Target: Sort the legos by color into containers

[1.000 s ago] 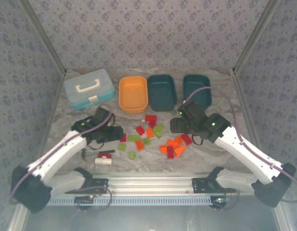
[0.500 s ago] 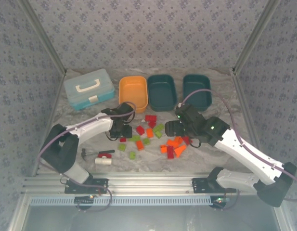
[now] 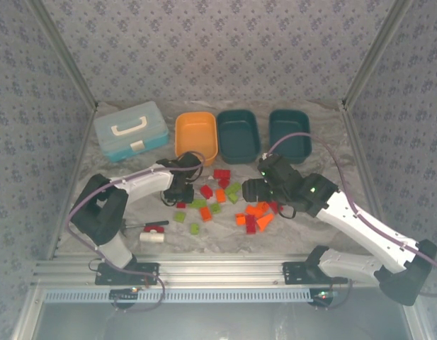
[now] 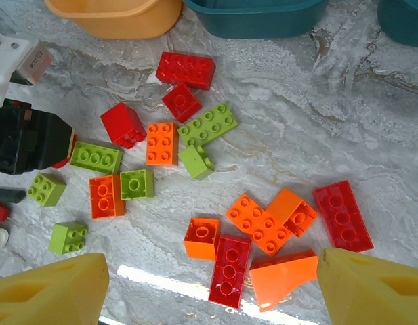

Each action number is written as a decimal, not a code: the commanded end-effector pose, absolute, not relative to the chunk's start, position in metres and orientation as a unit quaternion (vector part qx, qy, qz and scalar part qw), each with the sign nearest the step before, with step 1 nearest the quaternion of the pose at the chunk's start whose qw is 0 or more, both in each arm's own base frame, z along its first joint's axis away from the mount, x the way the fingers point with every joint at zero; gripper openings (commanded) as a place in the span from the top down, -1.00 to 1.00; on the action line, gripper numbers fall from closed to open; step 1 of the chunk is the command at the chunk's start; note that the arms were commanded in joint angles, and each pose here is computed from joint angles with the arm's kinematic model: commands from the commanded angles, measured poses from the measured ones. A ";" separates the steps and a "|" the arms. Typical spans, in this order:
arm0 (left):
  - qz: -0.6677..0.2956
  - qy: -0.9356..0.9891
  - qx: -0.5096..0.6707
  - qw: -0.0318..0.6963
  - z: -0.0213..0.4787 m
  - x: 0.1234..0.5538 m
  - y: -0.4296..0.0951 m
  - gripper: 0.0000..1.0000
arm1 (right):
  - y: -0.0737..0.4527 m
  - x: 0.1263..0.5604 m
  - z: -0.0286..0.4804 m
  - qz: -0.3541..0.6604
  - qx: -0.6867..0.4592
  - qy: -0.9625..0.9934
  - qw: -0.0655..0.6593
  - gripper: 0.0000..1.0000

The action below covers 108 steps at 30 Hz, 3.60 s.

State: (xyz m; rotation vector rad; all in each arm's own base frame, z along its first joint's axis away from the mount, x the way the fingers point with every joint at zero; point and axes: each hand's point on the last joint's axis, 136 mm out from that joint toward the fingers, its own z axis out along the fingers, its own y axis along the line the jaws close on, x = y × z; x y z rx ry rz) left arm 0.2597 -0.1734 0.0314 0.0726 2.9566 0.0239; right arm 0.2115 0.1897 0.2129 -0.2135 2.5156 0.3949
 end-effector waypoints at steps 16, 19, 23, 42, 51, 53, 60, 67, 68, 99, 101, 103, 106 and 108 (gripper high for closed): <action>-0.007 0.980 0.037 0.197 0.129 0.295 -0.194 0.46 | 0.194 0.214 0.219 0.168 -0.074 0.934 0.306 -0.64; -0.017 0.976 0.040 0.211 0.152 0.321 -0.203 0.46 | 0.199 0.215 0.221 0.180 -0.074 0.931 0.310 -0.63; -0.023 0.974 0.037 0.221 0.159 0.369 -0.208 0.47 | 0.205 0.215 0.227 0.197 -0.065 0.926 0.315 -0.63; 0.007 0.987 0.017 0.157 0.082 0.483 -0.200 0.50 | 0.175 0.197 0.191 0.155 -0.012 0.948 0.278 -0.61; 0.009 0.989 0.018 0.146 0.074 0.480 -0.199 0.33 | 0.140 0.193 0.159 0.078 0.053 0.965 0.245 -0.54; 0.008 0.989 0.018 0.145 0.074 0.480 -0.199 0.30 | 0.135 0.192 0.156 0.073 0.063 0.966 0.241 -0.54; -0.012 0.986 0.017 0.164 0.097 0.482 -0.204 0.01 | 0.125 0.196 0.147 0.059 0.083 0.968 0.228 -0.50; -0.041 0.979 0.013 0.199 0.144 0.483 -0.210 -0.17 | 0.122 0.193 0.135 0.051 0.108 0.971 0.208 -0.26; -0.051 0.977 0.011 0.207 0.155 0.480 -0.212 -0.17 | 0.119 0.189 0.131 0.047 0.120 0.971 0.200 -0.21; -0.269 0.892 -0.023 0.363 0.240 0.219 -0.166 -0.37 | 0.147 0.189 0.024 0.135 0.277 0.945 0.105 0.20; -0.271 0.891 -0.023 0.364 0.240 0.217 -0.165 -0.37 | 0.145 0.188 0.021 0.132 0.282 0.945 0.103 0.22; -0.272 0.890 -0.024 0.365 0.241 0.217 -0.164 -0.37 | 0.143 0.186 0.018 0.128 0.284 0.945 0.102 0.26; -0.271 0.891 -0.024 0.364 0.239 0.217 -0.164 -0.36 | 0.142 0.186 0.019 0.125 0.285 0.945 0.104 0.38; -0.270 0.892 -0.024 0.362 0.237 0.216 -0.164 -0.35 | 0.140 0.188 0.025 0.119 0.281 0.946 0.113 0.51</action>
